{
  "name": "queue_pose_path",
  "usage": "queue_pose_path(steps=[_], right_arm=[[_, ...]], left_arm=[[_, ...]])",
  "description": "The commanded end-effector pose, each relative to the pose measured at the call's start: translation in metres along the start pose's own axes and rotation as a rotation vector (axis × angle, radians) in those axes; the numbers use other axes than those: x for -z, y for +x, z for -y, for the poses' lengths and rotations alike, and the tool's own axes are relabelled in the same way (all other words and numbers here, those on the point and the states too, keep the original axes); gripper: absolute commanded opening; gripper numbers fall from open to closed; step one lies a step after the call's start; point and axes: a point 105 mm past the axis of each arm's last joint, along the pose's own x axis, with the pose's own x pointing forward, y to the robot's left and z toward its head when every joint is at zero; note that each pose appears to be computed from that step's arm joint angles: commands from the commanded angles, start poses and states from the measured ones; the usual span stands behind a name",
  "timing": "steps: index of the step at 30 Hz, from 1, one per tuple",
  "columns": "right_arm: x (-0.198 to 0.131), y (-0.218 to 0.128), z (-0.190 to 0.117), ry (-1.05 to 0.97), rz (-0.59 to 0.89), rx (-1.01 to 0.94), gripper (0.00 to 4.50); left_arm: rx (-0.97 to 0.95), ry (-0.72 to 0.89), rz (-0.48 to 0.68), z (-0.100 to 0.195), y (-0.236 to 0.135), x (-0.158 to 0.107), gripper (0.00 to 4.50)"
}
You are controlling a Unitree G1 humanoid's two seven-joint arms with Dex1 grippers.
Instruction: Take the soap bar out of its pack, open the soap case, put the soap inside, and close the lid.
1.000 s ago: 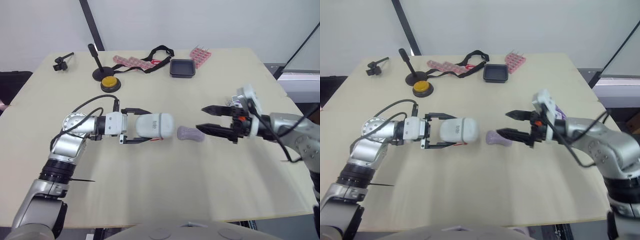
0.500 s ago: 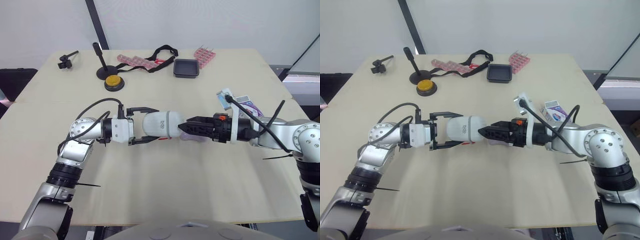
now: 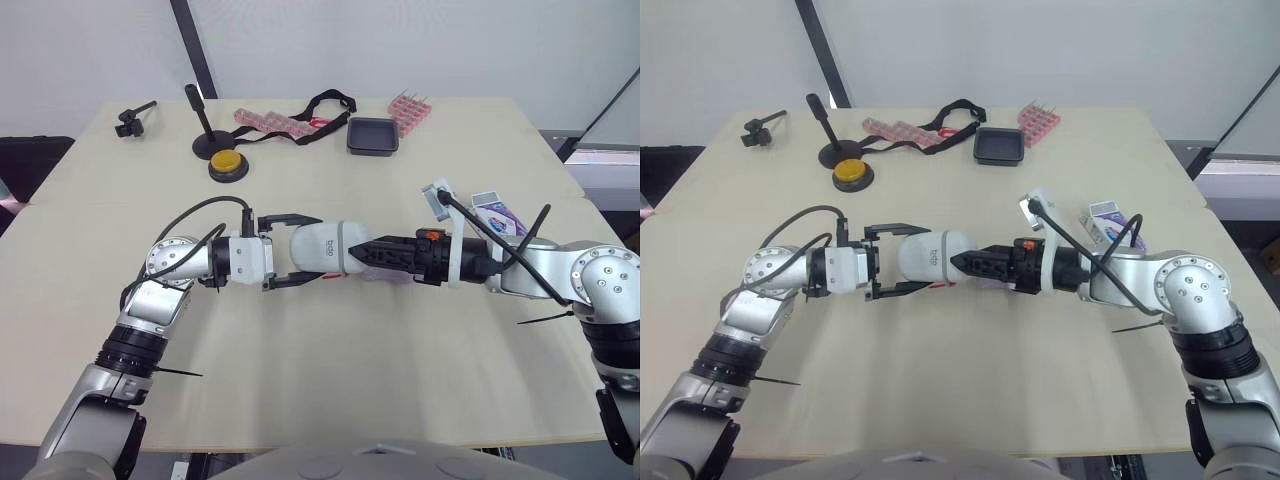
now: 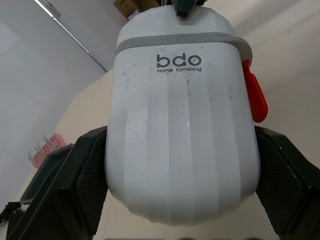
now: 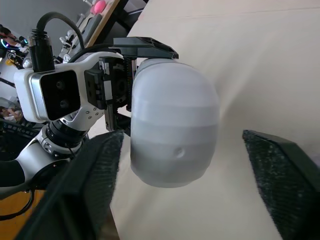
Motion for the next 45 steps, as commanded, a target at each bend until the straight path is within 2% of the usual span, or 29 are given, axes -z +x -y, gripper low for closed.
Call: queue_pose_path(steps=[1, 3, 4, 23, 45], right_arm=[[-0.009, 0.0, -0.01, -0.006, 0.023, -0.04, 2.72], [-0.007, 0.001, -0.01, 0.0, 0.021, -0.045, 2.1], [-0.007, 0.001, -0.011, 0.006, 0.018, -0.05, 2.01], [-0.005, -0.008, -0.026, 0.059, 0.034, -0.214, 2.01], [-0.009, -0.022, -0.026, 0.071, 0.021, -0.27, 2.01]], left_arm=[[-0.015, 0.035, 0.01, -0.004, 0.0, -0.008, 3.47], [-0.021, 0.035, 0.01, -0.005, 0.0, -0.008, 3.47], [-0.024, 0.033, 0.01, -0.005, 0.0, -0.008, 3.47], [-0.036, 0.021, 0.003, -0.004, -0.002, -0.008, 3.47], [-0.028, 0.001, -0.018, -0.003, -0.009, -0.004, 3.47]])
